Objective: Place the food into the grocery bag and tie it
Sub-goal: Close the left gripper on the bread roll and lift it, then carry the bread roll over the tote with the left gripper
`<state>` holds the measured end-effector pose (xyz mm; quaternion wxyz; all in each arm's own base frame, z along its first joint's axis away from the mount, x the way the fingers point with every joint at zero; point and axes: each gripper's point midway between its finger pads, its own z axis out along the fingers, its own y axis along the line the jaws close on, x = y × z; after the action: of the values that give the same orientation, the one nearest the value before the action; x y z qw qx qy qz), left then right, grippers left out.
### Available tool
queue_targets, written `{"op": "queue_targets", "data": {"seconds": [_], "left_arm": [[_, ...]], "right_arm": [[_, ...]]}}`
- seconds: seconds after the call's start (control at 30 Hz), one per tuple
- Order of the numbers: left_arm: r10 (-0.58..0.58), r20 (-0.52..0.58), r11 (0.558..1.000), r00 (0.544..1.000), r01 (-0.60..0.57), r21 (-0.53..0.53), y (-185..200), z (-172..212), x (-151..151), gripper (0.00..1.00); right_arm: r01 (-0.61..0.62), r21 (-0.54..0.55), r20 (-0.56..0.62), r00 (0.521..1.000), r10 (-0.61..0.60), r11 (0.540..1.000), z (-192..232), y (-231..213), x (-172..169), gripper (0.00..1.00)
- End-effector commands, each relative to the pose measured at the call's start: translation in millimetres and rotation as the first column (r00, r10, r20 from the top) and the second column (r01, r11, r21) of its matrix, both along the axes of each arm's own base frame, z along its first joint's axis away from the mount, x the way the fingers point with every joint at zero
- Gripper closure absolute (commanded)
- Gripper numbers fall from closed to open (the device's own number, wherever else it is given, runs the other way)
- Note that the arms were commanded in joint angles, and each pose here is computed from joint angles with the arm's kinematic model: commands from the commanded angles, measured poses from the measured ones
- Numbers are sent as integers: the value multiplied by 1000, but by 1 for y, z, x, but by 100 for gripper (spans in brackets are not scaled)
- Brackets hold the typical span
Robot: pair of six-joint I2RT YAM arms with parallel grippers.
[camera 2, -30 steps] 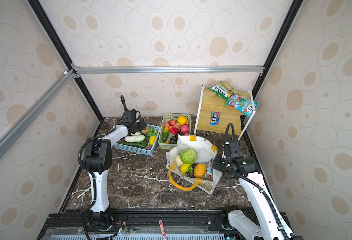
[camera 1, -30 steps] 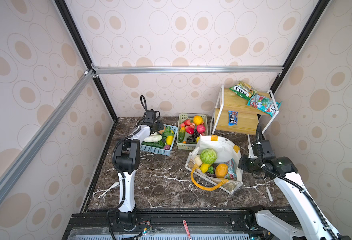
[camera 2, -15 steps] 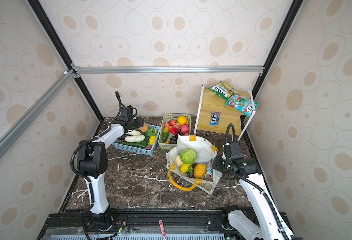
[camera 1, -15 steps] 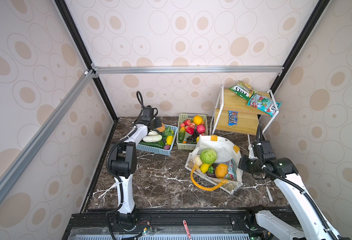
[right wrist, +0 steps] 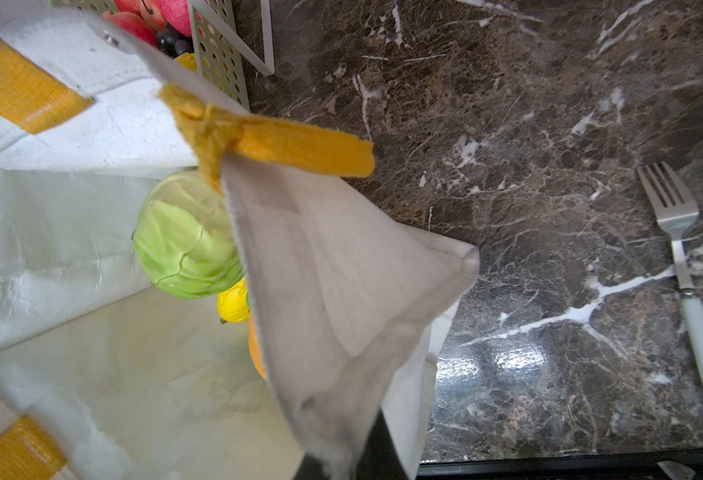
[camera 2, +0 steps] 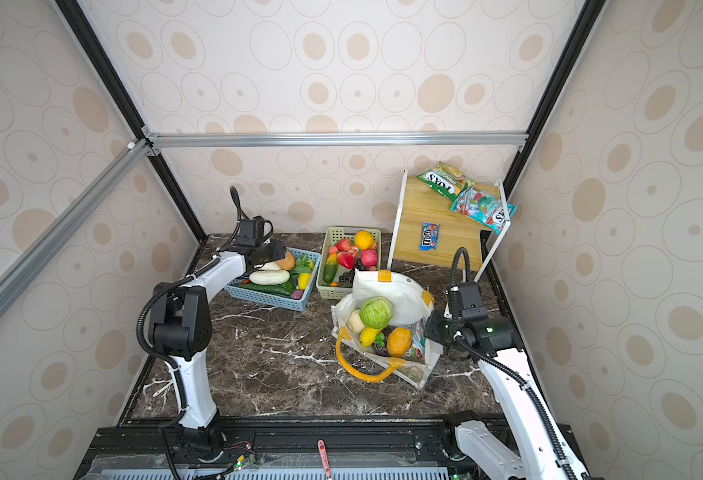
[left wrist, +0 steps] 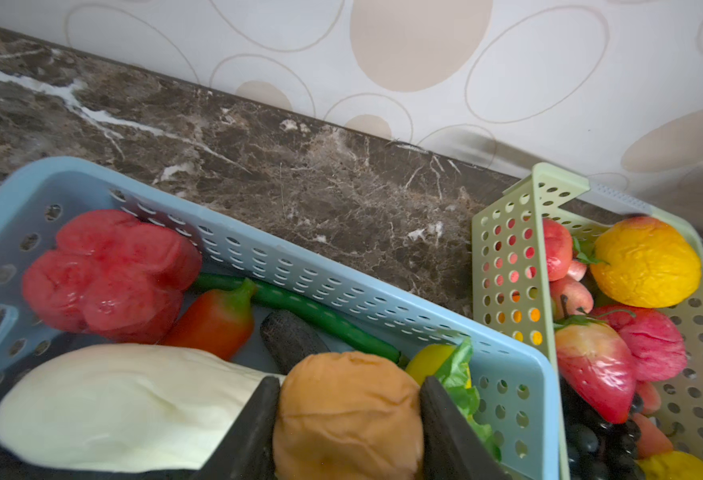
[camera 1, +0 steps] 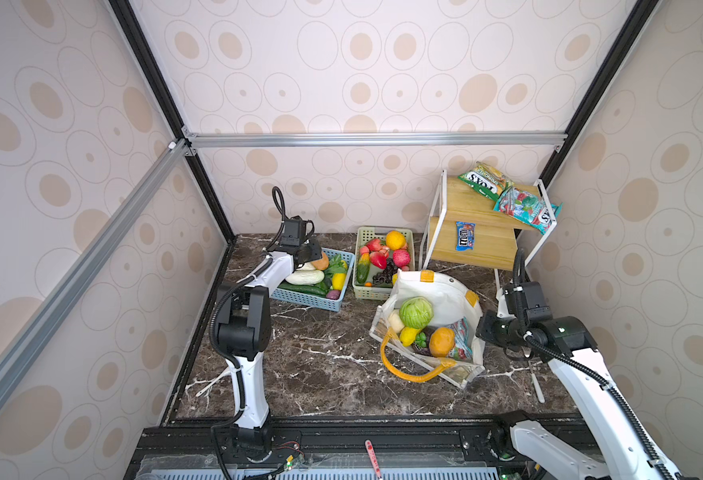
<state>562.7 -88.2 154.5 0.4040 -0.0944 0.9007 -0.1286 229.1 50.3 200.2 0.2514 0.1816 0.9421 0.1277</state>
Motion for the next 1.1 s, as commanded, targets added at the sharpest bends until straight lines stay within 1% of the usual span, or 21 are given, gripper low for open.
{"op": "queue_targets", "data": {"seconds": [0.0, 0.2, 0.47, 0.83, 1.07], "left_arm": [[5, 78, 1000, 997, -2, -30, 3, 44, -4, 56], [-18, 121, 994, 992, 32, -108, -6, 70, -17, 56], [-48, 187, 967, 981, 92, -235, -23, 105, -45, 56], [-129, 234, 931, 964, 199, -305, -61, 141, -84, 56], [-200, 267, 901, 943, 284, -327, -103, 164, -116, 56]], "right_arm": [[1, 7, -11, 1000, -1, 1000, -1, 0, -6, 91], [1, 5, -9, 1000, -1, 1000, -1, 0, -7, 91], [-2, 5, -8, 1000, 2, 1000, -1, 0, -5, 91], [-15, 9, -12, 1000, 15, 1000, -3, 4, 3, 91], [-16, 29, -15, 1000, 17, 999, -6, 8, 9, 91]]}}
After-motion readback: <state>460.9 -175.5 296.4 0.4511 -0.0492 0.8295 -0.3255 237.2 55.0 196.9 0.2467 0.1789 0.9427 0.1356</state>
